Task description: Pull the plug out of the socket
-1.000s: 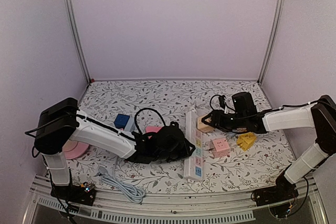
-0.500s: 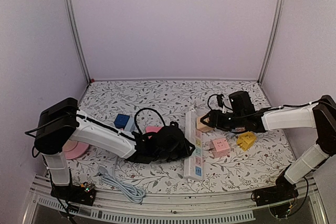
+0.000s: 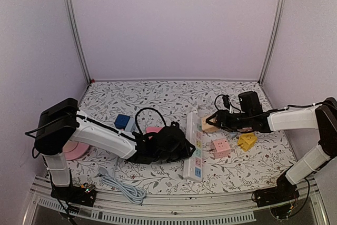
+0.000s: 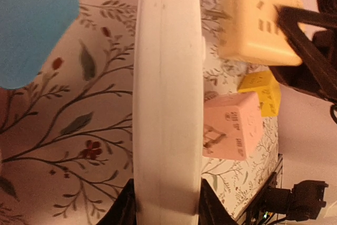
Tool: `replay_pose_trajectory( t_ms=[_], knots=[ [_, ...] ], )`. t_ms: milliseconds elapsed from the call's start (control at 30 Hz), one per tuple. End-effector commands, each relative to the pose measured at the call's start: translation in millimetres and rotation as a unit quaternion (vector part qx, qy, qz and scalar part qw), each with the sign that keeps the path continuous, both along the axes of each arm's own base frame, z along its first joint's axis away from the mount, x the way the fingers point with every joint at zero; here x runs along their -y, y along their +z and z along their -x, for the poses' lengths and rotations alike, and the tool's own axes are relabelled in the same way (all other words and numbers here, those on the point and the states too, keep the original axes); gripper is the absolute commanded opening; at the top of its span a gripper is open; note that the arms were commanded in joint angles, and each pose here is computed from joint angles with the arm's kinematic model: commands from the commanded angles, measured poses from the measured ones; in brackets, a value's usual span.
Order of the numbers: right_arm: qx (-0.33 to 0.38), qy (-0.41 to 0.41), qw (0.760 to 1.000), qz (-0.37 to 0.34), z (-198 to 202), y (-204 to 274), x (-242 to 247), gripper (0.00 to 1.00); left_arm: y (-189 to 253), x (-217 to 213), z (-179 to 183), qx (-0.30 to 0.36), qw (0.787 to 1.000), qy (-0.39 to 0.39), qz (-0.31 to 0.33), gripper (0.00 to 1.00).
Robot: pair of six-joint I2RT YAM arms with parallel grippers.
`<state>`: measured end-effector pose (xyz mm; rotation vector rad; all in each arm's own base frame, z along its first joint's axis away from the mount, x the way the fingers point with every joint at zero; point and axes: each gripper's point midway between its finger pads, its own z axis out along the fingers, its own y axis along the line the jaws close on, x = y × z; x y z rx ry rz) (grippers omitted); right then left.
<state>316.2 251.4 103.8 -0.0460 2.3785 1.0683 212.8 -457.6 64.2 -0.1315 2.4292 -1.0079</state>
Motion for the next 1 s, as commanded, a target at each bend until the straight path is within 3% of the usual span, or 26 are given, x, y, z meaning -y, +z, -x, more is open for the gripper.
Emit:
replay_pose_trajectory(
  t_ms=[0,667,933,967],
  knots=[
    [0.069,0.039,0.997,-0.023,1.4,33.4,-1.8,0.09,-47.9,-72.1,-27.2,-0.013,0.987,0.105,-0.120,0.00],
    [0.046,-0.019,0.998,0.039,-36.6,1.5,28.1,0.11,-30.7,-51.3,-32.0,0.022,0.992,0.062,-0.110,0.00],
    [0.029,-0.031,0.998,0.046,-48.0,-12.5,34.8,0.18,-25.6,-39.3,-35.7,0.031,0.993,0.039,-0.110,0.00],
    [0.026,-0.033,0.998,0.047,-48.8,-14.5,36.6,0.24,-25.4,-38.6,-36.7,0.032,0.993,0.037,-0.111,0.00]
  ],
)
